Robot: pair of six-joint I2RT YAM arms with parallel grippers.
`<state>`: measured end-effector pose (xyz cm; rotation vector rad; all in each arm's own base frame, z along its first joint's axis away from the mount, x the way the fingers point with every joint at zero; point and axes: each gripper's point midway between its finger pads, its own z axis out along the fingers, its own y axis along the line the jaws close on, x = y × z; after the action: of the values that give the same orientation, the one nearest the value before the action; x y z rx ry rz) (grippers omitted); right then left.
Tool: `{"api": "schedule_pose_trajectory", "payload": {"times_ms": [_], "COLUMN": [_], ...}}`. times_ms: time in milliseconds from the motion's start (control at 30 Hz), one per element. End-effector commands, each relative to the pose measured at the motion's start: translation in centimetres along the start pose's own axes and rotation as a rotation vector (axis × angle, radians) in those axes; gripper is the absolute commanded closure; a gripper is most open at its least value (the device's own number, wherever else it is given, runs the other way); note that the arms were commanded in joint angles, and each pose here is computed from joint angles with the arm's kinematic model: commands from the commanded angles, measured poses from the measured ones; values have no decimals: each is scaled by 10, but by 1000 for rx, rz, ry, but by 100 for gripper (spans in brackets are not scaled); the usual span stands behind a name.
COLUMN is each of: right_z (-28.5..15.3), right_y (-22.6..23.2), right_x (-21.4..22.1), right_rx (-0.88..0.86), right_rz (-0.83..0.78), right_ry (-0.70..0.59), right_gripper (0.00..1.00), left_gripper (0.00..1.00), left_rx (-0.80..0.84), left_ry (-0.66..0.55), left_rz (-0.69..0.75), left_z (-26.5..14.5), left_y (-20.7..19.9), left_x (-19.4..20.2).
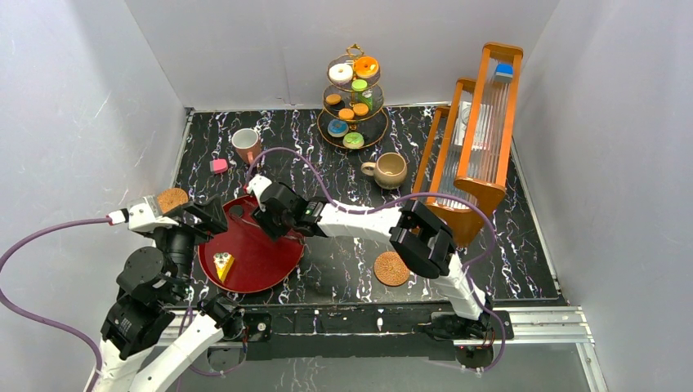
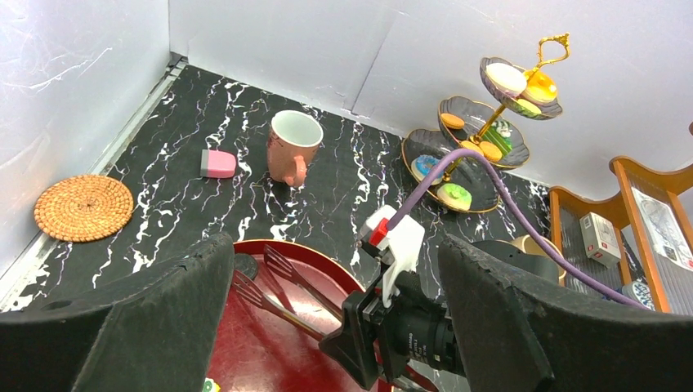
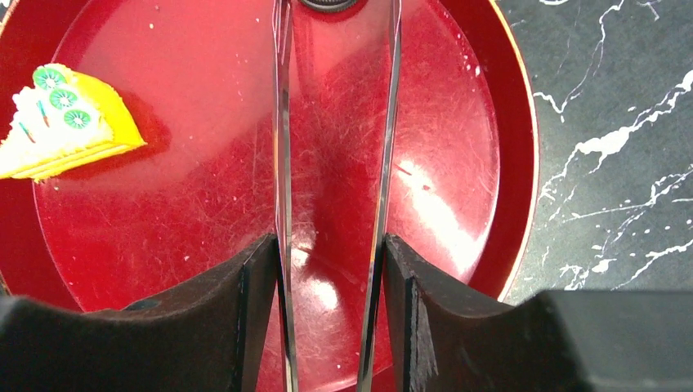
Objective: Serve the afternoon tea
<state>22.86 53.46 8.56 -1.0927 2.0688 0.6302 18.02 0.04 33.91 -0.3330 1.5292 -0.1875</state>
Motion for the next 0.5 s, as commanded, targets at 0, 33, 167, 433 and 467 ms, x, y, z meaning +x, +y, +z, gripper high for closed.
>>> {"api": "schedule_pose_trajectory", "payload": {"times_ms": [0,33,167,433,467], "right_z": [2,2,7,2,-2], "right_y": [13,14,12,12,12], "right_x": [-35,-36,-34,-37,-40], "right_rx": [-37,-38,-25,-25,-28], "right_rz": [-9,-9,-14,-16,-17], "right_ry": [-93,-95,-90,-88,-96], "right_gripper": [43,43,43,53,54], "left_gripper": [8,8,8,8,8], "left_rx": [-10,-8,-12,-9,-7], "left_ry": [-10,-8,-3,18,21], "left_rz": [-12,-12,-11,22,24], "left_z": [2,2,4,8,8], "left_y": [-2,-3,-3,-7,-8], "left_x": [-7,-6,-4,-2,-1]}}
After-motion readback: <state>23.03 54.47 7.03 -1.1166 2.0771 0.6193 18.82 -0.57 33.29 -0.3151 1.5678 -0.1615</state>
